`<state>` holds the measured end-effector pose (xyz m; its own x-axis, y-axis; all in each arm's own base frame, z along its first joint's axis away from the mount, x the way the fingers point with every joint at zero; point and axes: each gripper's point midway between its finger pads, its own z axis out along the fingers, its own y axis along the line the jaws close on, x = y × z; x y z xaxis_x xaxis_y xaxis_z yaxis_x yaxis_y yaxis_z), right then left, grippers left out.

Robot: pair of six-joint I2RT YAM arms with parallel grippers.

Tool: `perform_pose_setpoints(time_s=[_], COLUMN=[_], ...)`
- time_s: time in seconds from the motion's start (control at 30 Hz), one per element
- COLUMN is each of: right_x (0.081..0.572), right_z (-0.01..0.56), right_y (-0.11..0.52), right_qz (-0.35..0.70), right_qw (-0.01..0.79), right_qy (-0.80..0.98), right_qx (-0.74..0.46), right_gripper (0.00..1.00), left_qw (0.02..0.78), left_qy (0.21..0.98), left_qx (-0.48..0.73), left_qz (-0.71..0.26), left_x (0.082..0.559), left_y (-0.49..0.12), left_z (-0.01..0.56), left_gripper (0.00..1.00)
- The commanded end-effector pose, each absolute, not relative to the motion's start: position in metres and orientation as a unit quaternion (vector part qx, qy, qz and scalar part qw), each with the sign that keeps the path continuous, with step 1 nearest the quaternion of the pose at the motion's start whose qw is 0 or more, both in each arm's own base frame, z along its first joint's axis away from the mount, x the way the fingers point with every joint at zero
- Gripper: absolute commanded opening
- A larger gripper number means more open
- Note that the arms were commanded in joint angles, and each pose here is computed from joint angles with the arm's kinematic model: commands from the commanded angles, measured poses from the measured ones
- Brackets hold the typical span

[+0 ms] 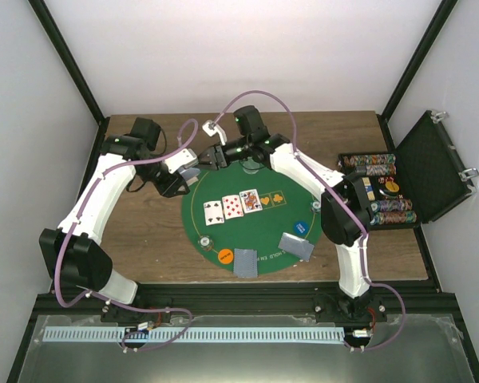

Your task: Distribute texas hold em gaming equipment

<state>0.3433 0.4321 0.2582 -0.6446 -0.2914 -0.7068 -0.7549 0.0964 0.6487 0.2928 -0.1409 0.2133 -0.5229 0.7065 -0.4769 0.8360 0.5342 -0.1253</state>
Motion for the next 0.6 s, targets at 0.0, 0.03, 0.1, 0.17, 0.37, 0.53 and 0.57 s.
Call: perform_pose_setpoints(time_s=[0.0,0.03,0.1,0.17,0.37,0.53,0.57], right_x=[0.336,0.336,0.337,0.338,0.346,0.349,0.348], right_z=[0.289,0.287,0.283,0.281,0.276,0.282,0.284], right_y=[0.439,0.440,0.441,0.442,0.435,0.428,0.428], right_qz=[0.583,0.584,0.584,0.581,0.546,0.529,0.530], right_qw=[0.226,0.224,0.221,0.222,0.242,0.260,0.260], right_qy=[0.680,0.680,0.682,0.685,0.712,0.720,0.719], right_qx=[-0.384,-0.383,-0.381,-0.379,-0.368,-0.365,-0.366], right_gripper=[0.55,0.55,0.55,0.55,0.47,0.36,0.34], left_qw=[0.201,0.202,0.202,0.202,0.205,0.205,0.205], left_qy=[0.848,0.848,0.848,0.848,0.848,0.849,0.848], left_qx=[0.456,0.456,0.456,0.455,0.455,0.454,0.455], left_qz=[-0.180,-0.180,-0.180,-0.180,-0.179,-0.178,-0.178], left_x=[0.290,0.290,0.290,0.290,0.290,0.291,0.291], left_y=[-0.145,-0.145,-0.145,-0.145,-0.145,-0.144,-0.145], left_z=[0.222,0.222,0.222,0.222,0.224,0.224,0.223], left_gripper=[0.41,0.41,0.41,0.41,0.41,0.41,0.41])
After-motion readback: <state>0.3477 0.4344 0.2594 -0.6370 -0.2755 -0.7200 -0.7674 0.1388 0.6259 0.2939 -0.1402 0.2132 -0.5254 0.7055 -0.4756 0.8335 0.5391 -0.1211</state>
